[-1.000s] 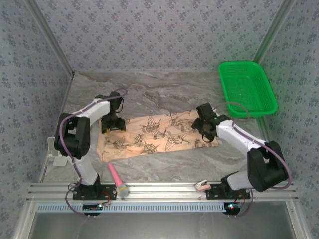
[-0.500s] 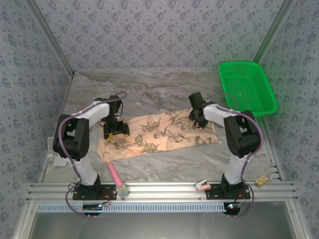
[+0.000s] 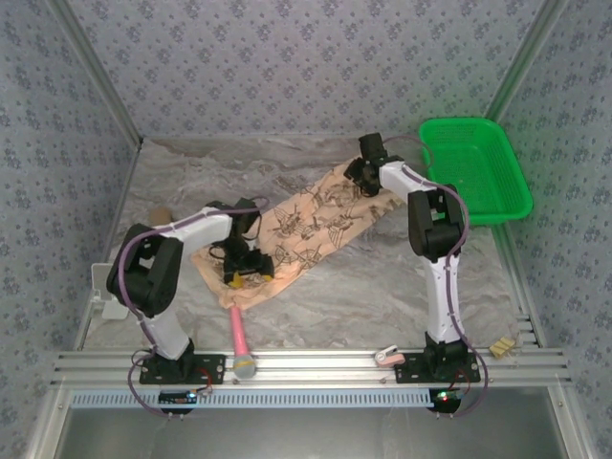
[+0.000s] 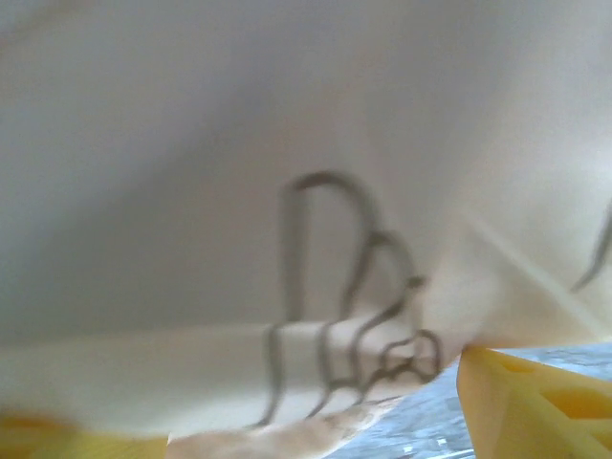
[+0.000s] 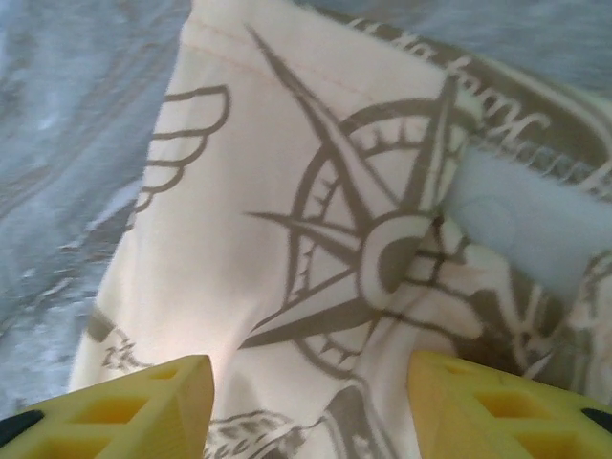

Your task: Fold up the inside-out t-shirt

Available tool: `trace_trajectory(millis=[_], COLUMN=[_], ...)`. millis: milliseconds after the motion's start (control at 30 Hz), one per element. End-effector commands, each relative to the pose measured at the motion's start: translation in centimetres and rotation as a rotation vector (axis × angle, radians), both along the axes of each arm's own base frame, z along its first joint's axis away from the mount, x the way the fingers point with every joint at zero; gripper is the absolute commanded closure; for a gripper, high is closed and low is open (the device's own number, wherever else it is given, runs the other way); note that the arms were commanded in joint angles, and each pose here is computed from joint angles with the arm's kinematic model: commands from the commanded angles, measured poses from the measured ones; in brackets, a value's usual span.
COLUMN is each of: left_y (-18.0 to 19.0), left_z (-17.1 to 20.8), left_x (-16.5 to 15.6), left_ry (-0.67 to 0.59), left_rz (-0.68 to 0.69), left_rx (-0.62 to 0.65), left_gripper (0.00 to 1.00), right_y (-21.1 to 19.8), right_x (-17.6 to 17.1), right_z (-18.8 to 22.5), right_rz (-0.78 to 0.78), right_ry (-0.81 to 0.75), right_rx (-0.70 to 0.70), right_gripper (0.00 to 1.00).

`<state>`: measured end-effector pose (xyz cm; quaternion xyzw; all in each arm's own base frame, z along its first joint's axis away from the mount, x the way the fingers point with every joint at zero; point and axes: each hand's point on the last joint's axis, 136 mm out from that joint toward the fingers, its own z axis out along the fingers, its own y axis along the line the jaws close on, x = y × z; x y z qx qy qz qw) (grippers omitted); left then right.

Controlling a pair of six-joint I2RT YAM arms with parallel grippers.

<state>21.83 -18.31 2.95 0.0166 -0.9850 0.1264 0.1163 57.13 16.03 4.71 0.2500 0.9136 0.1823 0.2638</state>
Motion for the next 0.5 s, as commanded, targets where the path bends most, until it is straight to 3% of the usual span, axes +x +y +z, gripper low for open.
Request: trace_trajectory(millis=[0,100,233,467], left_y=[-5.2,-7.9,-9.0,-13.8], left_z=[0.4,0.9,0.7,2.8], left_x=[1.1,2.5,4.8,6.4], left_ry=[0.001,-0.039,-0.081,-0.092], left_rz=[0.017,-0.024,-0.060,-0.083], left_rx=[-0.132,-0.151,-0.109,-0.272], left_gripper=[0.24,0.24,0.24,0.24], right_y=[1.9,2.0,-0.1,-2.3], right_x=[1.6,1.5,-2.2,-11.4], right_z=[3.9,7.6,8.9,5.0], right_rz=[0.097,0.112,0.045,0.027], right_ry=[-0.067,-0.101,-0.007,0.152], right_rx=[0.083,0.132,0.077,-0.004], right_gripper=[0.38,0.34,0.30,0.27])
